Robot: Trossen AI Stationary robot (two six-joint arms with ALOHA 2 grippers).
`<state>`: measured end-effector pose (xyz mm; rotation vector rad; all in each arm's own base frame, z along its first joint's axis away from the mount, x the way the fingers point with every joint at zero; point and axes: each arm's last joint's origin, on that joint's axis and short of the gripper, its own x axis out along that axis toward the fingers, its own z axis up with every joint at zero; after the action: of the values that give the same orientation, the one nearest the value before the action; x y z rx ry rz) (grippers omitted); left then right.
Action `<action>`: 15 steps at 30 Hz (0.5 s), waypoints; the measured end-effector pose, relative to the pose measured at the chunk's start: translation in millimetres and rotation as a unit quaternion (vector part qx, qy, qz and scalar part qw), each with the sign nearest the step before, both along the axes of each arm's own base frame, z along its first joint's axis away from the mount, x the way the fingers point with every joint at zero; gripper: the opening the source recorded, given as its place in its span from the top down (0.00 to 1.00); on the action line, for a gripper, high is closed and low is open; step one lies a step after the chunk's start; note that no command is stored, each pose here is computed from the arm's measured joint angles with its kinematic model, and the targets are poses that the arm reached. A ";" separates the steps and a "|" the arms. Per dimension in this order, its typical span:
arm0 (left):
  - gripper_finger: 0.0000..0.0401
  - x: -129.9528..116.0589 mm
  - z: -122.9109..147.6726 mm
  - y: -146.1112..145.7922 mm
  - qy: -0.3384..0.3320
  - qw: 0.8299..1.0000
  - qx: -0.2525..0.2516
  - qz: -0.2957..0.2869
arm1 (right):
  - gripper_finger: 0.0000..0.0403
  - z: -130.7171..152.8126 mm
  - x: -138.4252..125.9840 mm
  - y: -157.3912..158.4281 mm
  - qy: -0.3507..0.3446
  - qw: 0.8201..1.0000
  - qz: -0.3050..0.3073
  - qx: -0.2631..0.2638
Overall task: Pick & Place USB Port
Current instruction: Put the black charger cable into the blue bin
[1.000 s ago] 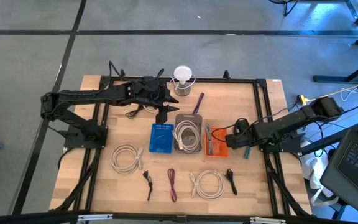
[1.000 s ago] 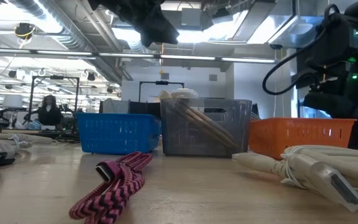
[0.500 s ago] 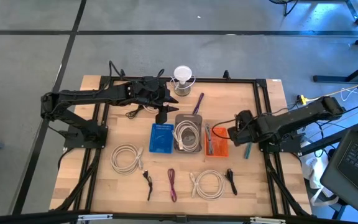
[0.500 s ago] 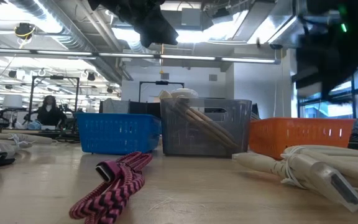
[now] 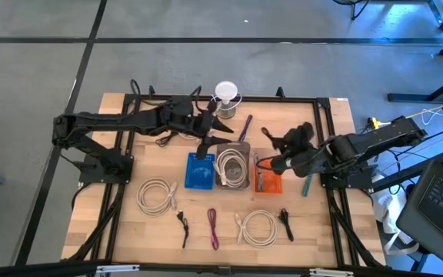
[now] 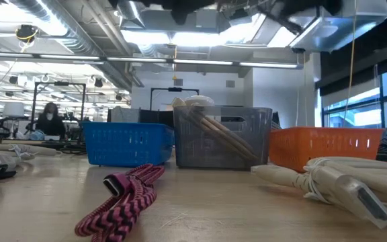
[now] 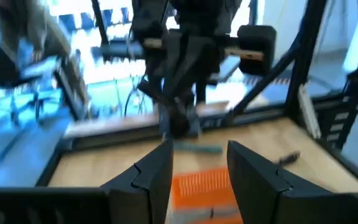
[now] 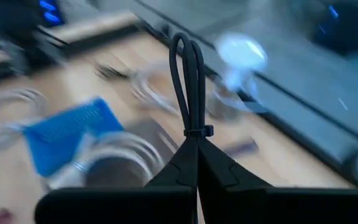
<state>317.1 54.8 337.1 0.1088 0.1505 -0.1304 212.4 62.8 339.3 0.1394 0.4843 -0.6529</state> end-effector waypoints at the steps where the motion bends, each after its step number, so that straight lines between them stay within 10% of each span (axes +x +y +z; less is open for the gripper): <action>1: 0.64 1.7 1.1 -1.0 -0.011 1.000 0.002 -0.003 | 1.00 5.3 3.3 1.9 -0.010 1.000 0.019 -0.009; 15: 0.64 4.0 21.2 -6.7 -0.117 0.993 0.014 -0.015 | 1.00 49.9 28.6 7.9 -0.135 0.969 0.184 -0.090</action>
<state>321.1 48.1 358.3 0.1536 -0.0826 -0.1447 241.1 70.7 389.3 -0.0349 0.1769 -0.3035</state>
